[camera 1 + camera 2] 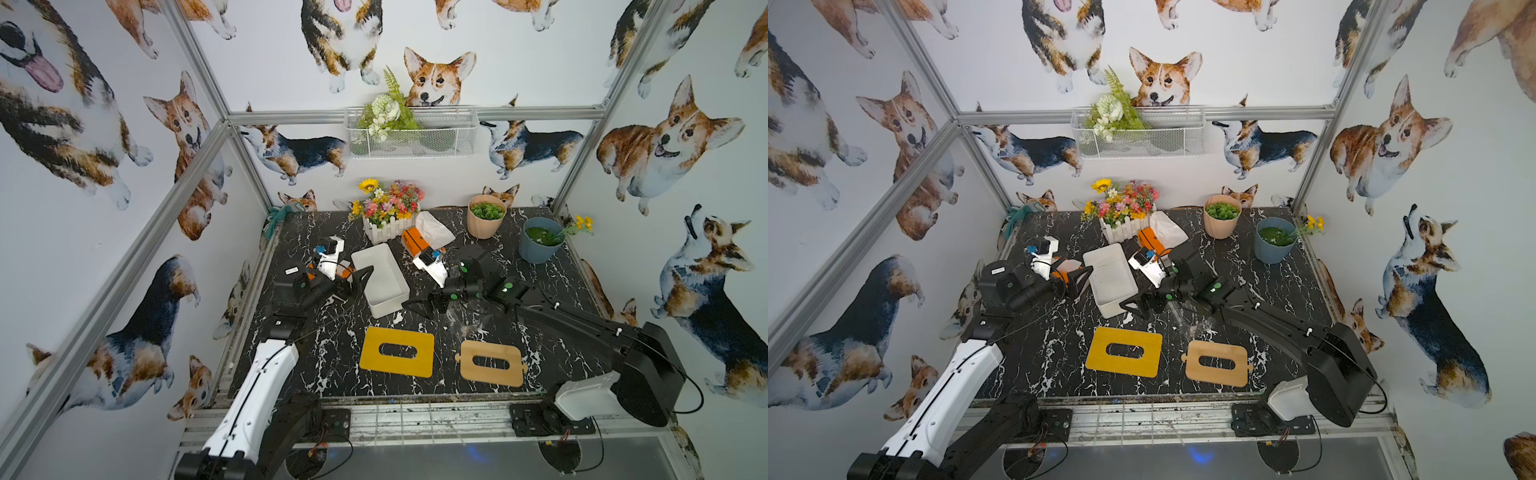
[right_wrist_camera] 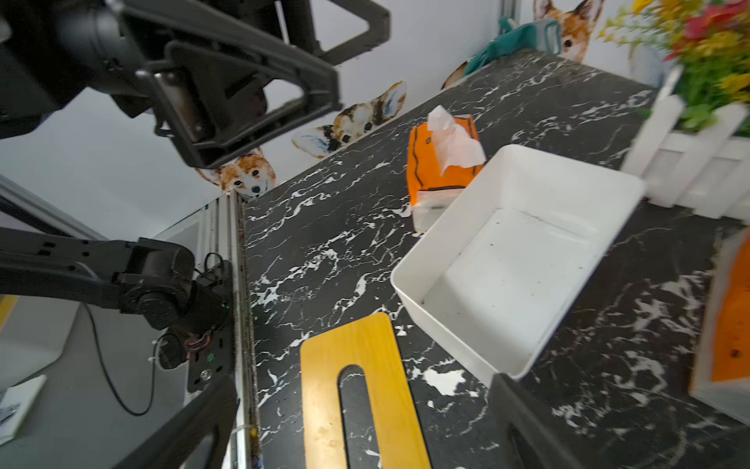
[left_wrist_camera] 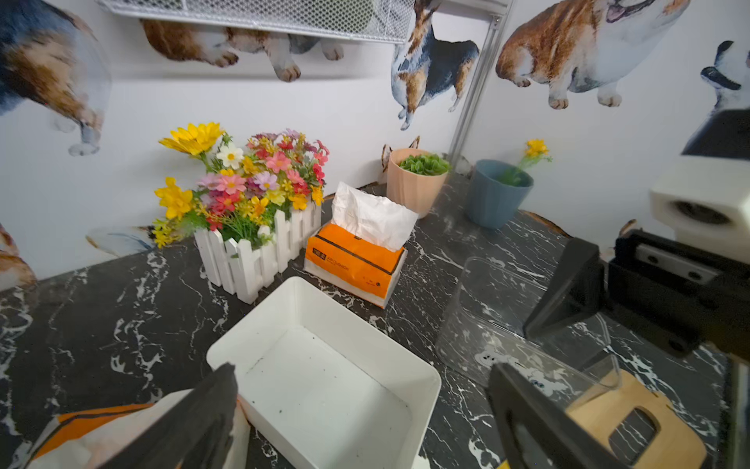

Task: Put the tissue paper into the tissue box
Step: Adjust the tissue box at the center of the board.

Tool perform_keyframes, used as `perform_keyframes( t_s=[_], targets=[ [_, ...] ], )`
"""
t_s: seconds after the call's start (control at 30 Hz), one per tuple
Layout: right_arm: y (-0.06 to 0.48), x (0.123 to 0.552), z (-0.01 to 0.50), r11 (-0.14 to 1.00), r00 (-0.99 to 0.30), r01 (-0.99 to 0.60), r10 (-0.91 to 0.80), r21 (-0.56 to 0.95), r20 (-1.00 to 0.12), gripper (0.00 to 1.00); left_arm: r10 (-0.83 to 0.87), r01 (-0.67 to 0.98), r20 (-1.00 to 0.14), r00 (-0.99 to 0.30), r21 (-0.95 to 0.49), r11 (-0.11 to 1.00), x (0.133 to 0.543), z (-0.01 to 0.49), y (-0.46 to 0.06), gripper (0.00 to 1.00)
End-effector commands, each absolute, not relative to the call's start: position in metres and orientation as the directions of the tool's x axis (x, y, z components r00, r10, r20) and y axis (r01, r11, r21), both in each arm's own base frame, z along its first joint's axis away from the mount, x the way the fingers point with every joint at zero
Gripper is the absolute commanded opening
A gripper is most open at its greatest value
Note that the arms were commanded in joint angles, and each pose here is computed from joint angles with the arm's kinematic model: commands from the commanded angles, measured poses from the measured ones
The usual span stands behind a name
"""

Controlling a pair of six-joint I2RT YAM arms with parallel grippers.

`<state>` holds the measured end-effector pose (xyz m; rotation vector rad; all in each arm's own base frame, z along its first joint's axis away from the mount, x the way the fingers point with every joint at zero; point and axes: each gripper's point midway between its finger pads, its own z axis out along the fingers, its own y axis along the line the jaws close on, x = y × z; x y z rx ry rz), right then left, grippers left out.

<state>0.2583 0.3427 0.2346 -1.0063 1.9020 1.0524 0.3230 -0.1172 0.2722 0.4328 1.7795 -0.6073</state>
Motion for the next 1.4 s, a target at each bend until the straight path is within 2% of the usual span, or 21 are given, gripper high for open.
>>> perform_keyframes(
  t_s=[0.0, 0.17, 0.27, 0.43, 0.63, 0.87, 1.0, 1.13, 1.3, 1.37],
  targets=[
    [0.357, 0.256, 0.256, 0.306, -0.509, -0.841, -0.165, 0.446, -0.845, 1.0, -0.098, 0.458, -0.897, -0.431, -0.311, 0.833, 0.337, 0.259, -0.107, 1.0],
    [0.351, 0.268, 0.289, 0.276, -0.591, -0.746, 0.144, 0.606, -0.793, 1.0, -0.237, 0.279, -0.845, -0.479, -0.402, 0.872, 0.357, 0.249, -0.079, 1.0],
    [0.344, 0.284, 0.287, 0.346, -0.599, -0.687, 0.228, 0.639, -0.768, 1.0, -0.288, 0.217, -0.848, -0.445, -0.415, 0.884, 0.358, 0.249, -0.064, 1.0],
    [0.341, 0.315, 0.258, 0.65, -0.555, -0.573, 0.14, 0.499, -0.82, 1.0, -0.334, 0.084, -0.828, -0.45, -0.412, 0.908, 0.359, 0.238, -0.038, 1.0],
    [0.356, 0.331, 0.234, 0.8, -0.549, -0.526, -0.059, 0.289, -0.834, 1.0, -0.364, -0.04, -0.797, -0.482, -0.395, 0.918, 0.358, 0.227, -0.016, 1.0],
    [0.389, 0.333, 0.211, 0.817, -0.557, -0.567, -0.285, 0.106, -0.78, 1.0, -0.391, -0.132, -0.775, -0.497, -0.378, 0.917, 0.357, 0.217, 0.003, 1.0],
    [0.412, 0.329, 0.197, 0.791, -0.58, -0.603, -0.352, 0.097, -0.734, 0.98, -0.4, -0.154, -0.765, -0.505, -0.376, 0.914, 0.358, 0.213, 0.009, 1.0],
    [0.431, 0.328, 0.187, 0.775, -0.601, -0.621, -0.37, 0.121, -0.709, 0.91, -0.381, -0.142, -0.769, -0.513, -0.362, 0.921, 0.359, 0.212, 0.01, 1.0],
    [0.452, 0.334, 0.172, 0.765, -0.619, -0.627, -0.375, 0.146, -0.69, 0.76, -0.338, -0.121, -0.79, -0.511, -0.323, 0.939, 0.359, 0.216, 0.012, 1.0],
    [0.461, 0.34, 0.167, 0.768, -0.625, -0.624, -0.379, 0.146, -0.682, 0.67, -0.319, -0.106, -0.8, -0.509, -0.309, 0.945, 0.358, 0.219, 0.012, 1.0]
  ],
)
